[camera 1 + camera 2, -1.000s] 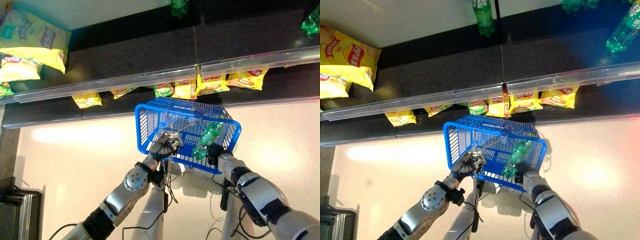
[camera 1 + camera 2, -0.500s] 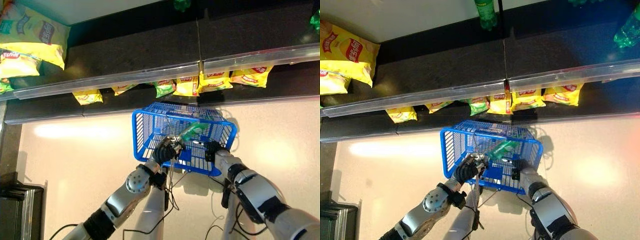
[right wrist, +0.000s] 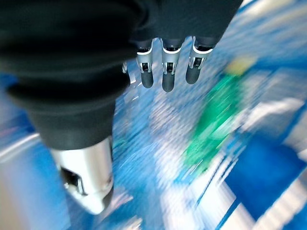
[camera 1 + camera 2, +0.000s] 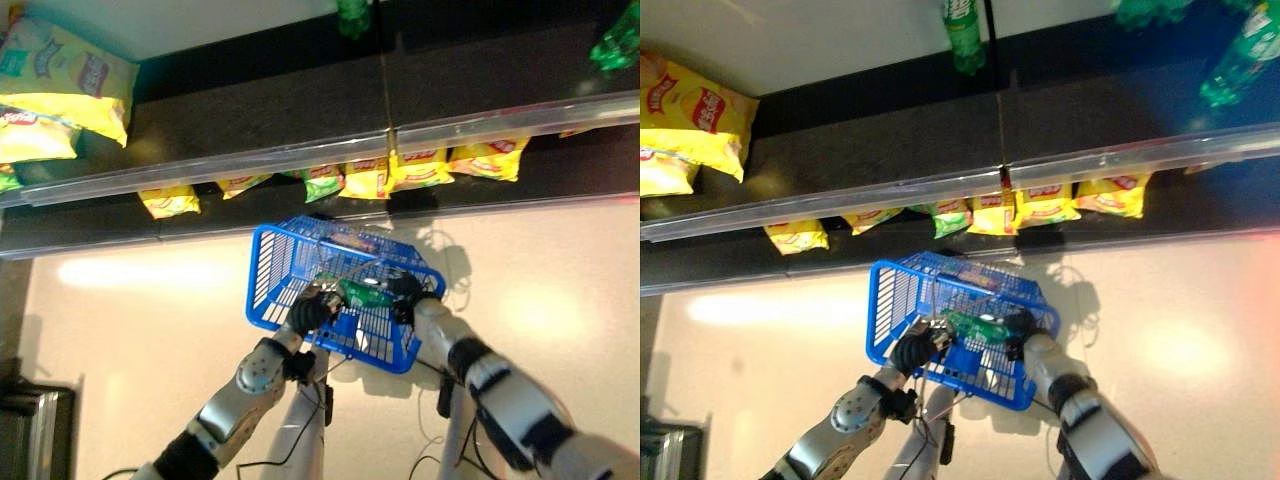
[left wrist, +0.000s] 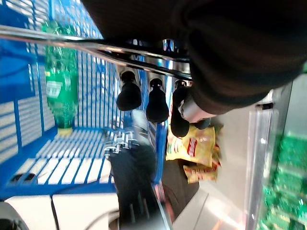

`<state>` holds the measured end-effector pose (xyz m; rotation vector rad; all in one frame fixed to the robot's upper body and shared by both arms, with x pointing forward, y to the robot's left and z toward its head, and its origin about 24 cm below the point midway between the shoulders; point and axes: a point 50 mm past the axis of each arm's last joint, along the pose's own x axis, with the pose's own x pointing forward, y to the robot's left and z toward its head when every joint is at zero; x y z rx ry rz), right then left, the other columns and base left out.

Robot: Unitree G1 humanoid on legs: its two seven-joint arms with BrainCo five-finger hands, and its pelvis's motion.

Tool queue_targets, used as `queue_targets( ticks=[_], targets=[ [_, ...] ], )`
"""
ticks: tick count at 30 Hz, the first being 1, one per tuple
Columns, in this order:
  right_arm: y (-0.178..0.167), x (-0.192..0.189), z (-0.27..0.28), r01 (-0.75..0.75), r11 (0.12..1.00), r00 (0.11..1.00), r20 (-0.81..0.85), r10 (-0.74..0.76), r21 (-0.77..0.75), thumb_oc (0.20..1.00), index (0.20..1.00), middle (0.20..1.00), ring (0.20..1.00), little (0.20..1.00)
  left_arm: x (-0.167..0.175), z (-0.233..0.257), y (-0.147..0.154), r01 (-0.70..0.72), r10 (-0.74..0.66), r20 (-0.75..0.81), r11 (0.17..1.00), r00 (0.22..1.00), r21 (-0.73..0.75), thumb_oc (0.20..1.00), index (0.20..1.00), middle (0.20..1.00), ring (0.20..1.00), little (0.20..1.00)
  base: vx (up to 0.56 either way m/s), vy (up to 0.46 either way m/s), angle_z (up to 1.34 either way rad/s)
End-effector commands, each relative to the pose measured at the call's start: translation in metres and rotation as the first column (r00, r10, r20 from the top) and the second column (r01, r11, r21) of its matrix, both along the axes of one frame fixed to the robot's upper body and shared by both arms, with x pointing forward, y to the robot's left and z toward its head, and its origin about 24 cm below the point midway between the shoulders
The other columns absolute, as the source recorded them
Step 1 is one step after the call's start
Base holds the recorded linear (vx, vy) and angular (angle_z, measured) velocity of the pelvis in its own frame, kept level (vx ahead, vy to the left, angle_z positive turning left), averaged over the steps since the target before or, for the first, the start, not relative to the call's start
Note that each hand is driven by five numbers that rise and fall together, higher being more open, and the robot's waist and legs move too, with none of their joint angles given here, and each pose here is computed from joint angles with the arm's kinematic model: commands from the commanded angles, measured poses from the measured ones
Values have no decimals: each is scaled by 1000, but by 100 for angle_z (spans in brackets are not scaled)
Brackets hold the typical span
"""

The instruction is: Pick up the snacks into the basket

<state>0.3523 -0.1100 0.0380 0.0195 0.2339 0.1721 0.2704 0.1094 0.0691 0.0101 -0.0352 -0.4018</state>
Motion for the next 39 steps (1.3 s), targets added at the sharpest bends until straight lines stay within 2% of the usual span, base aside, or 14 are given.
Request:
queue_targets(
  ticks=[1,2,3,4,9,10,15,19,20,21,26,31,39],
  targets=[
    [9,-8,6,-6,994,997,80,-2,107,1000,1000,1000,1000,1000,-4,63,-6,67,-44,340,996,939,-54,200,200,200,200,200,46,23,-15],
    [-14,-31,-5,32,988,993,106,-49,152,1000,1000,1000,1000,1000,-2,52,9,-2,12,315,1000,949,-30,200,200,200,200,200,48,57,-14],
    [-39,-43,-10,92,987,985,132,-110,133,1000,1000,1000,1000,1000,-1,40,22,-57,55,290,998,955,-1,200,200,200,200,200,50,57,-13],
    [-39,-43,-10,92,987,985,133,-110,133,1000,1000,1000,1000,1000,0,41,22,-57,55,291,998,955,-1,200,200,200,200,200,34,70,-16],
    [-104,-69,-14,328,944,922,205,-328,38,1000,1000,1000,1000,1000,2,4,59,-213,199,189,975,962,60,200,200,200,200,200,68,99,-19],
    [-104,-69,-14,328,944,922,205,-328,38,1000,1000,1000,1000,1000,2,4,59,-213,198,189,975,962,60,200,200,200,200,200,86,133,-17],
    [-154,-96,-20,525,851,833,211,-511,-13,1000,1000,1000,1000,1000,-10,-22,81,-283,280,73,958,957,40,200,200,200,200,200,96,201,-16],
    [-163,-103,-31,562,820,822,186,-539,-108,1000,1000,1000,1000,1000,-24,-35,105,-389,388,32,919,921,60,200,200,200,200,200,0,328,-29],
    [-163,-108,-40,560,821,826,147,-544,-107,1000,1000,1000,1000,1000,-26,-39,111,-413,412,23,908,911,78,200,200,200,200,200,29,407,-76],
    [-168,-123,-55,545,821,838,88,-538,-170,1000,1000,1000,1000,1000,-34,-47,121,-436,440,-3,892,898,114,200,200,200,200,200,26,270,-71],
    [-168,-144,-77,513,829,850,-1,-526,-221,1000,1000,1000,1000,1000,-51,-63,135,-497,510,-64,854,858,154,200,200,200,200,200,20,116,-40],
    [-165,-149,-80,461,847,876,-18,-482,-264,1000,1000,1000,1000,1000,-61,-69,139,-513,529,-83,844,845,156,200,200,200,200,200,-12,-11,-3],
    [-184,-153,-70,510,813,850,19,-527,-280,1000,1000,1000,1000,1000,-60,-76,139,-526,547,-109,833,830,173,200,200,200,200,200,-18,70,21]
  ],
)
